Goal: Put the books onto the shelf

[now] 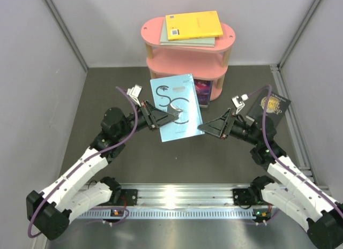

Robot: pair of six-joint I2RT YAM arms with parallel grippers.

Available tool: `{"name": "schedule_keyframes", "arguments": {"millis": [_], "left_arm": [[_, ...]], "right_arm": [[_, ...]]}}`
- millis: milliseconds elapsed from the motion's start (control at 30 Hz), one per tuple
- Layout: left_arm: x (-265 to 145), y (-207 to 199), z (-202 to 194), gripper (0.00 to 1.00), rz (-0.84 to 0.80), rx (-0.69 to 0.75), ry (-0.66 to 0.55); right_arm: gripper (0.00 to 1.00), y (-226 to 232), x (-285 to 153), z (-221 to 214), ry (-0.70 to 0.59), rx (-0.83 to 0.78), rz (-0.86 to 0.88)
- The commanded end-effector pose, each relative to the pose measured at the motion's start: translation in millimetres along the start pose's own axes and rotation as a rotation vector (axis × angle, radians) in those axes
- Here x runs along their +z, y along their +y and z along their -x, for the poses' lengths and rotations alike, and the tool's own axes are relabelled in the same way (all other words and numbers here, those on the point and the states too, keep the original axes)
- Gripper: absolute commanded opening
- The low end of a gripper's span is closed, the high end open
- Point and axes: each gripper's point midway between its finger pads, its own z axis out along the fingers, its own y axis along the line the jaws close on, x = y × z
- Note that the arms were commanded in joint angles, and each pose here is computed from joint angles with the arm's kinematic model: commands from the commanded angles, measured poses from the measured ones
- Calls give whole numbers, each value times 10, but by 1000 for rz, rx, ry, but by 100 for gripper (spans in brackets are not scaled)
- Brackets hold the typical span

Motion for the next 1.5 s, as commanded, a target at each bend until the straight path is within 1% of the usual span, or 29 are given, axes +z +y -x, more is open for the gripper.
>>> {"name": "schedule_keyframes", "arguments": {"millis": [0, 67, 100, 133, 200, 233, 333, 567, 700, 833, 967, 1167, 1267, 1300, 1333, 1367, 1433, 1467], "left_arm": [[-90, -520, 123, 0, -183, 74, -46], [-91, -490, 109, 0, -186, 65, -46], [-85, -410, 77, 0, -176, 37, -40], [-93, -442, 83, 0, -203, 40, -48], [-84, -346, 40, 0, -202, -4, -43], [-83, -355, 46, 0, -218, -5, -49], [-47, -249, 32, 0, -208, -37, -49], [17, -182, 50, 0, -245, -83, -60], [45, -83, 16, 0, -233, -98, -49], [59, 16, -53, 0, -222, -123, -24], [60, 75, -161, 0, -213, -139, 33], [37, 149, -219, 0, -190, -139, 43], [45, 215, -231, 0, -170, -135, 40], [56, 251, -245, 0, -159, -136, 45], [71, 293, -261, 7, -142, -132, 55], [98, 422, -299, 18, -78, -122, 76], [105, 601, -306, 47, 23, -100, 76], [112, 656, -266, 74, 69, -29, 67]], "right_arm": [[78, 190, 4, 27, -16, -60, 70], [70, 245, 8, 25, -19, -62, 96], [65, 263, 7, 30, -22, -62, 105], [64, 320, 5, 36, -30, -72, 132], [62, 316, -8, 19, -38, -48, 149], [58, 381, -15, 25, -46, -60, 183], [50, 340, -5, -34, -31, -26, 194], [47, 229, -17, -154, -25, 13, 194], [36, 195, -23, -168, -31, 18, 192], [35, 117, 16, -136, -42, 16, 145], [34, 42, 75, -94, -53, 6, 117], [23, 4, 128, -93, -41, 17, 118], [8, -8, 120, -101, -43, 9, 117], [0, -29, 119, -103, -45, 12, 108], [0, -51, 116, -106, -47, 6, 99], [0, -79, 108, -93, -59, 10, 79], [0, -159, 110, -63, -72, -3, 25], [0, -209, 108, -36, -80, -8, -14]]}}
